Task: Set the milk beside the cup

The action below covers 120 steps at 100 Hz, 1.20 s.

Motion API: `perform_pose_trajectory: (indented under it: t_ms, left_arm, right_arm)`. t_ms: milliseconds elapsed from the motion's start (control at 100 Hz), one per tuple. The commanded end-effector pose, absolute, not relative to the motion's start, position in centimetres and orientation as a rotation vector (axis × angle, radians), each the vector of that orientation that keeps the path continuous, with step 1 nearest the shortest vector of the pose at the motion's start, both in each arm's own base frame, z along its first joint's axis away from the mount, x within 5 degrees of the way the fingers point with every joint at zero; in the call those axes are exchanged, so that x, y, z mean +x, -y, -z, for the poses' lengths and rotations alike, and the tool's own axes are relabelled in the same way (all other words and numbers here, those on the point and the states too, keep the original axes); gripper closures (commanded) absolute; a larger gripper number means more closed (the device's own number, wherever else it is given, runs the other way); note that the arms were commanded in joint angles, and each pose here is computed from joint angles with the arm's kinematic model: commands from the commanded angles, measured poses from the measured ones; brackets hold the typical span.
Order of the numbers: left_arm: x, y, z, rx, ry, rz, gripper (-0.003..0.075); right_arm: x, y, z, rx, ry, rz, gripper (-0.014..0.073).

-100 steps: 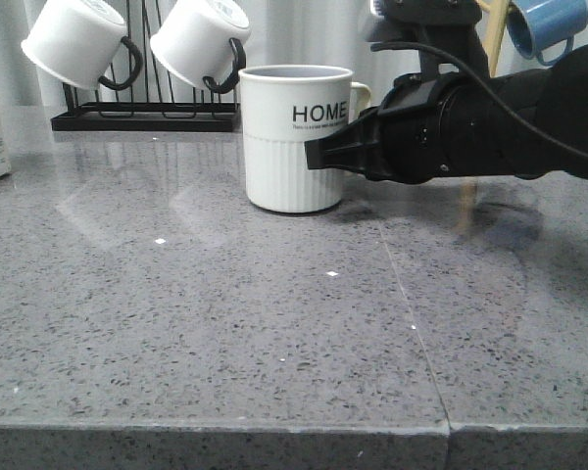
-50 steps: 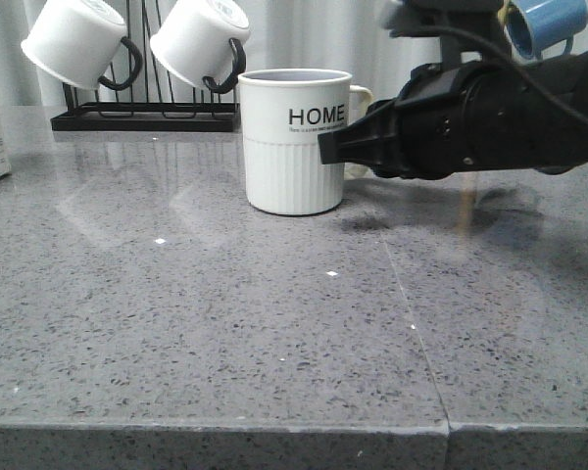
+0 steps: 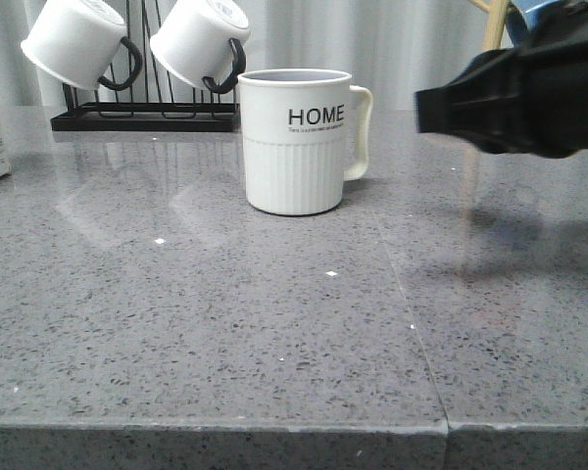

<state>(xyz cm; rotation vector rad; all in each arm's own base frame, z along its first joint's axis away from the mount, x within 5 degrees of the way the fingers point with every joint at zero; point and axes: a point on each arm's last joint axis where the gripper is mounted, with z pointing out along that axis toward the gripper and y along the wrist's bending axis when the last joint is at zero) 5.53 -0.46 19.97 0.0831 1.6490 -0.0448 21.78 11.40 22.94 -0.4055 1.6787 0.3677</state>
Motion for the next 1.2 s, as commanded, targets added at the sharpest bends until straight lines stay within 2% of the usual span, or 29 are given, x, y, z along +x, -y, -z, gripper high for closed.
perform_pose_trajectory:
  t_ms: [0, 130, 670, 940, 1050, 1110, 1190]
  left_arm:
    - [5.6, 0.4, -18.7, 0.076, -1.611, 0.044, 0.0741]
    - [5.6, 0.4, -18.7, 0.076, -1.611, 0.044, 0.0741]
    - [5.6, 0.4, -18.7, 0.1, -1.608, 0.015, 0.0741]
    - [5.6, 0.4, -18.9, 0.119, -1.589, -0.008, 0.0741]
    - [5.6, 0.4, -19.5, 0.172, -1.516, -0.068, 0.0741]
    - [5.5, 0.4, -20.3, 0.169, -1.437, -0.064, 0.0741]
    - [5.3, 0.4, -21.3, 0.147, -1.417, -0.046, 0.0741]
  right_arm:
    - [20.1, -10.5, -25.3, -0.382, -1.558, -0.384, 0.0561]
    - [17.5, -9.1, -25.6, -0.382, -1.558, -0.382, 0.0666]
    - [8.6, -4.5, -27.1, -0.37, -1.524, -0.379, 0.0661]
    - [7.8, -4.0, -27.3, -0.364, -1.499, -0.382, 0.0661]
    - [7.8, -4.0, -27.3, -0.364, -1.499, -0.382, 0.0661]
    - [7.8, -4.0, -27.3, -0.364, -1.499, -0.382, 0.0661]
    - [7.8, -4.0, -27.3, -0.364, -1.499, -0.382, 0.0661]
